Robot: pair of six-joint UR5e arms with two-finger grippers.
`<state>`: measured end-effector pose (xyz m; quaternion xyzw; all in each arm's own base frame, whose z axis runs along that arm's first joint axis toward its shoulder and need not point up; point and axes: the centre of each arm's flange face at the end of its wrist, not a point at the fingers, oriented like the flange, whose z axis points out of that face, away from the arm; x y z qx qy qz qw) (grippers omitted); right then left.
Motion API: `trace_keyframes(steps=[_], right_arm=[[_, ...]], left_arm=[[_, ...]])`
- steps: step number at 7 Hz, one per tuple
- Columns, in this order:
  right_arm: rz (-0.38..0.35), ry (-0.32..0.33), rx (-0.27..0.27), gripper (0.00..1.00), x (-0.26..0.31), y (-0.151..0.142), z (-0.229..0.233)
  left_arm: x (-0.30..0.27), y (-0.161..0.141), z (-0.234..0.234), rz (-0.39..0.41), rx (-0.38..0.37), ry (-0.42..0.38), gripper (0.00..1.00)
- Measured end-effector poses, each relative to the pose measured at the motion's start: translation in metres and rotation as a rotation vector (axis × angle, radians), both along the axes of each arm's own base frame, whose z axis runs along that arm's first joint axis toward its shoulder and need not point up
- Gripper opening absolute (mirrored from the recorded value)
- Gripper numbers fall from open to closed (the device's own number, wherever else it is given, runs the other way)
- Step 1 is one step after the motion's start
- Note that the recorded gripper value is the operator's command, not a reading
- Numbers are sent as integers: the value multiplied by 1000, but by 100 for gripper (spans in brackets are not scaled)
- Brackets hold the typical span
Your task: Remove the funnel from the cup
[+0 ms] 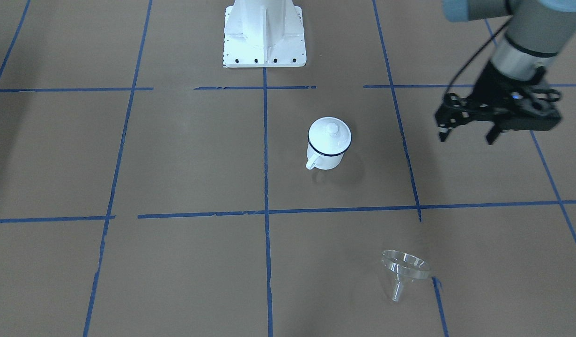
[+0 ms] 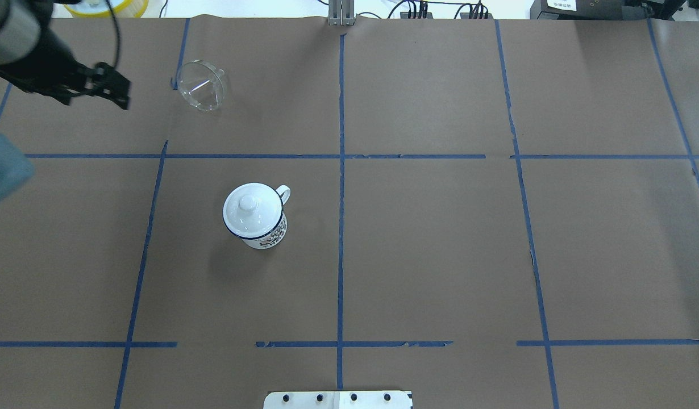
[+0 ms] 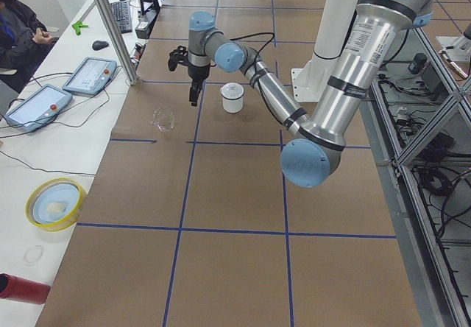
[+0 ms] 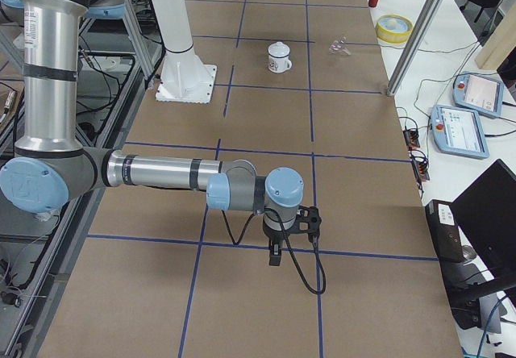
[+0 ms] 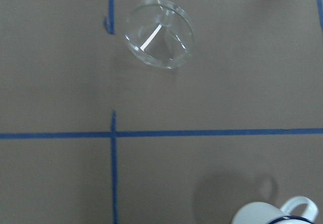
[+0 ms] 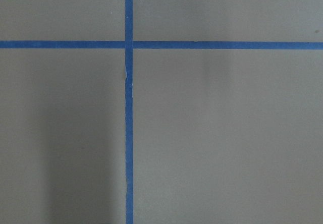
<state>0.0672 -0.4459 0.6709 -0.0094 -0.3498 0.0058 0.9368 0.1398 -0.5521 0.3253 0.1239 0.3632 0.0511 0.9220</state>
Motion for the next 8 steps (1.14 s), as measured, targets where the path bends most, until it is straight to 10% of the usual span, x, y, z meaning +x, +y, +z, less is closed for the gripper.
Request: trace_keyframes(steps=[3,8], right_arm=[[0,0,0,100,0,0,0],[0,0,0,100,0,0,0]], left_arm=[[-211,-3,186,69,-10,-106,100],[-249,91,318,29,-207,-89,100]])
